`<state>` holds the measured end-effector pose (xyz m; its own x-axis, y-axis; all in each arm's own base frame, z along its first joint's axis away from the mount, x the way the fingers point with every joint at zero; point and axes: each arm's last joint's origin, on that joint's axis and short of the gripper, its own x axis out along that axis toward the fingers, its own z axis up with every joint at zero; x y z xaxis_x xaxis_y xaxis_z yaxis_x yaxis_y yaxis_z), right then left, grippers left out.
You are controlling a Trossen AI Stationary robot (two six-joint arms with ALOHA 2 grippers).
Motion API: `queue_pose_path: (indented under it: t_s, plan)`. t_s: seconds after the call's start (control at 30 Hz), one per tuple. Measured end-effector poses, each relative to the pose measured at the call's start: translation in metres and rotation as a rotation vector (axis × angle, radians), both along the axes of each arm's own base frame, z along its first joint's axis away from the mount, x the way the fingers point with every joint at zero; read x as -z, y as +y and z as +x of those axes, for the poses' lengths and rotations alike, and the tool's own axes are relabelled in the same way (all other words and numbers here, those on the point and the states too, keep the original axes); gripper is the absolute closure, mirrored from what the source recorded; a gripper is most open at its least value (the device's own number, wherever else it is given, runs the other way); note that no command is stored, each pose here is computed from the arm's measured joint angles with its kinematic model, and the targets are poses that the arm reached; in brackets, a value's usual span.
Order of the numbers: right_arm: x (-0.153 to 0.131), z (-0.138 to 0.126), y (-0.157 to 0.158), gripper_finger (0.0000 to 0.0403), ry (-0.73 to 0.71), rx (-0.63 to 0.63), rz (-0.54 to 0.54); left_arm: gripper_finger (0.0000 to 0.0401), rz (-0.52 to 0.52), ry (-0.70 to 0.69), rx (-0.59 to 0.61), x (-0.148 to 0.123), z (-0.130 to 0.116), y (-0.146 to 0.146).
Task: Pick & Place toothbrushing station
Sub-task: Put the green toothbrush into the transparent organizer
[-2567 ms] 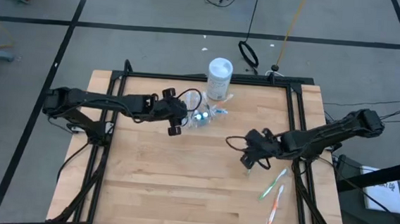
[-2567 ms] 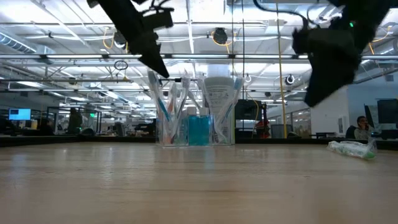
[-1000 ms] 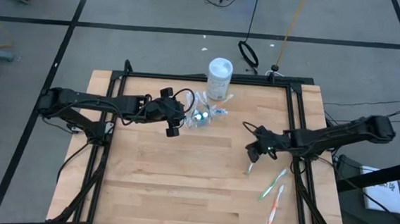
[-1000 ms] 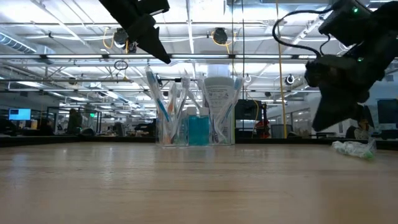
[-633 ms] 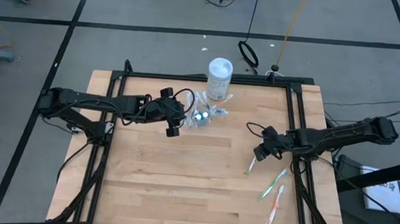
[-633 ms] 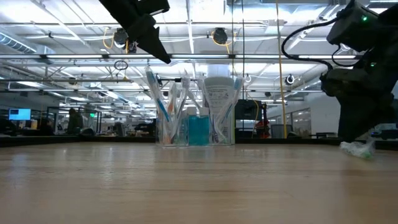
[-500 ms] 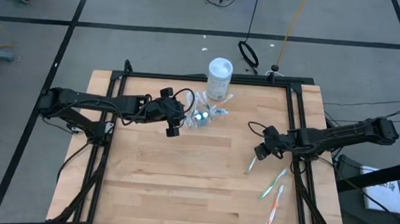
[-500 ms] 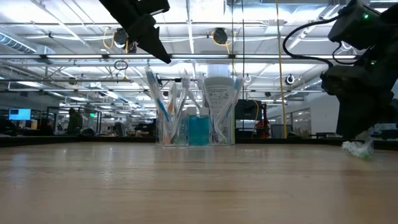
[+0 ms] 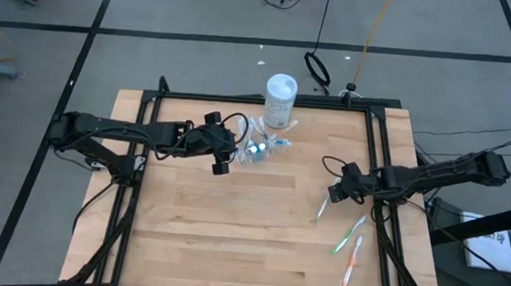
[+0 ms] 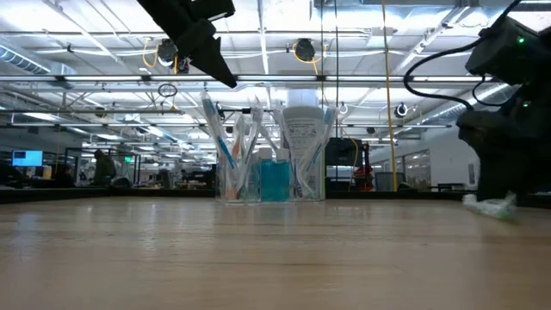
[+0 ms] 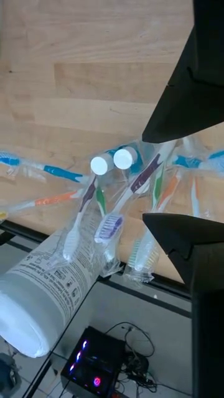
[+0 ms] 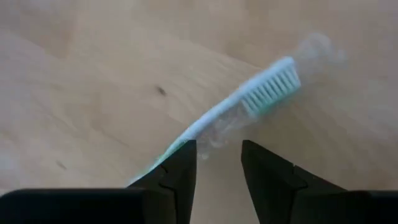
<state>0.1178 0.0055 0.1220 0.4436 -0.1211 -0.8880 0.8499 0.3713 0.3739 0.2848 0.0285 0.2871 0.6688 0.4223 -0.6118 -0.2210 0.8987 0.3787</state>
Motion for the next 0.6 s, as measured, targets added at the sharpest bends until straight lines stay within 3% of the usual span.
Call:
queue_pose_path:
  t_s: [0.17, 0.3, 0.43, 0.6]
  plan:
    - [0.014, 0.002, -0.005, 0.028, -0.117, 0.048, -0.048, 0.0199, 0.0, -0.004, 0.0, 0.0, 0.0, 0.0]
    - [0.018, 0.0, -0.011, 0.029, -0.112, 0.031, -0.082, 0.0199, -0.006, -0.024, 0.002, -0.001, 0.002, 0.0]
    - [0.021, -0.001, -0.016, 0.0326, -0.106, 0.047, -0.088, 0.0199, -0.017, -0.031, 0.023, -0.002, 0.002, -0.001]
    - [0.018, 0.004, -0.021, 0.039, -0.15, -0.047, -0.176, 0.0199, -0.018, -0.031, 0.023, -0.002, 0.002, -0.001]
